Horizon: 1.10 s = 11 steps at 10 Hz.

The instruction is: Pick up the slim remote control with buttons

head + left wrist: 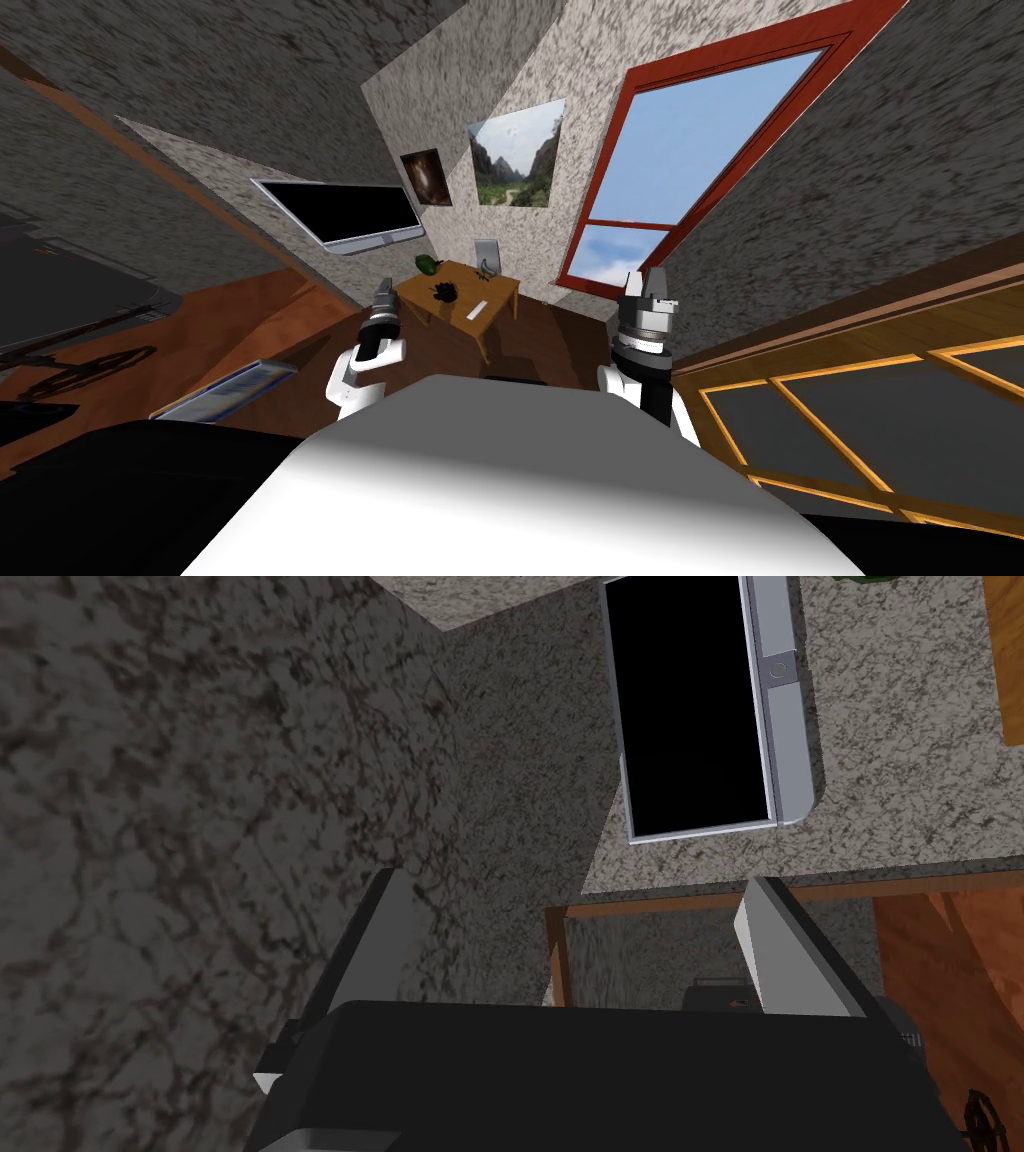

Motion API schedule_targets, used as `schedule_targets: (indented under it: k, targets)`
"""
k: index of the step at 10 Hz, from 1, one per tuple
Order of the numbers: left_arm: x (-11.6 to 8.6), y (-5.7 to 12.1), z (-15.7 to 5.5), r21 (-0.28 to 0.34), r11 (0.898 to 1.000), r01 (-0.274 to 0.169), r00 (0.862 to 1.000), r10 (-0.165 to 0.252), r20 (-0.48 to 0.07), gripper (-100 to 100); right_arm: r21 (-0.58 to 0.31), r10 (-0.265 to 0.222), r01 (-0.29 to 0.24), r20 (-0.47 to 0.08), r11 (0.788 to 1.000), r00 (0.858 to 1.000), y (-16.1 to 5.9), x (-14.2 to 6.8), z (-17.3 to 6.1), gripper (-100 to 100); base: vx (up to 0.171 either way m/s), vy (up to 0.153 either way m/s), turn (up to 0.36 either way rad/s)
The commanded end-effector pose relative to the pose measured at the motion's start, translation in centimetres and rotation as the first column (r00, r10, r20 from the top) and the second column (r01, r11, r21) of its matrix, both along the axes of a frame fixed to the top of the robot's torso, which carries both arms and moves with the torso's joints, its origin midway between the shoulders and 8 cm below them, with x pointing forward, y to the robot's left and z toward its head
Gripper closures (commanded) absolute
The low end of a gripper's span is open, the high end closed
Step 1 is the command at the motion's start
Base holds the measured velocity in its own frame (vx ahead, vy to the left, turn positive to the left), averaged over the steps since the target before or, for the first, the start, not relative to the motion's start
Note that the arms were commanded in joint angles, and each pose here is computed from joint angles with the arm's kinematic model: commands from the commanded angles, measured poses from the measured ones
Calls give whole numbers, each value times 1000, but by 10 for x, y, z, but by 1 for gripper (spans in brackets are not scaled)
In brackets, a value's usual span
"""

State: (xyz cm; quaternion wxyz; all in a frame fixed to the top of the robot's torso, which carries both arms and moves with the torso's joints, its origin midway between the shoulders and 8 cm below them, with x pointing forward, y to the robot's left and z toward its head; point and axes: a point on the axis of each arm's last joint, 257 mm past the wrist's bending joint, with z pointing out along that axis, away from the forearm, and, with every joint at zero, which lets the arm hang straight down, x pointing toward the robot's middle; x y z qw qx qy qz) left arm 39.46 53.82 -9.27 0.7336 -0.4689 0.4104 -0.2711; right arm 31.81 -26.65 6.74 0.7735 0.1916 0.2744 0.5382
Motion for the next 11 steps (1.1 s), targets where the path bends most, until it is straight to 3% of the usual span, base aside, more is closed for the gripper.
schedule_targets:
  k: [1, 2, 3, 5, 6, 8, 9, 10, 11]
  targets:
    - [-4, 19, -12, -33, 999, -37, 999, 36, -37, -100, 0, 0, 0, 0, 1000, 1000, 0, 0, 0, 0, 35, -104, -2]
    - [-4, 20, -14, -38, 998, -41, 998, 39, -45, -100, 0, 0, 0, 0, 1000, 1000, 0, 0, 0, 0, 9, -39, 5]
    - [-10, 43, -30, -80, 992, -93, 993, 87, -77, -100, 0, 0, 0, 0, 1000, 1000, 0, 0, 0, 0, 31, -84, -32]
    - [-11, 45, -36, -93, 990, -104, 991, 95, -99, -100, 0, 0, 0, 0, 1000, 1000, 0, 0, 0, 0, 33, -74, 5]
    - [-17, 66, -52, -134, 979, -152, 983, 136, -126, -100, 0, 0, 0, 0, 1000, 1000, 0, 0, 0, 0, 51, -60, -23]
    - [-19, 69, -61, -151, 974, -169, 977, 145, -156, -100, 0, 0, 0, 0, 1000, 1000, 0, 0, 0, 0, 39, -53, -2]
    - [-26, 87, -78, -195, 957, -216, 966, 180, -187, -100, 0, 0, 0, 0, 1000, 1000, 0, 0, 0, 0, 58, -79, -26]
    - [-28, 89, -85, -207, 951, -230, 960, 186, -211, -100, 0, 0, 0, 0, 1000, 1000, 0, 0, 0, 0, 71, -85, 2]
    - [-34, 103, -95, -245, 932, -268, 950, 213, -229, -100, 0, 0, 0, 0, 1000, 1000, 0, 0, 0, 0, 95, -100, -14]
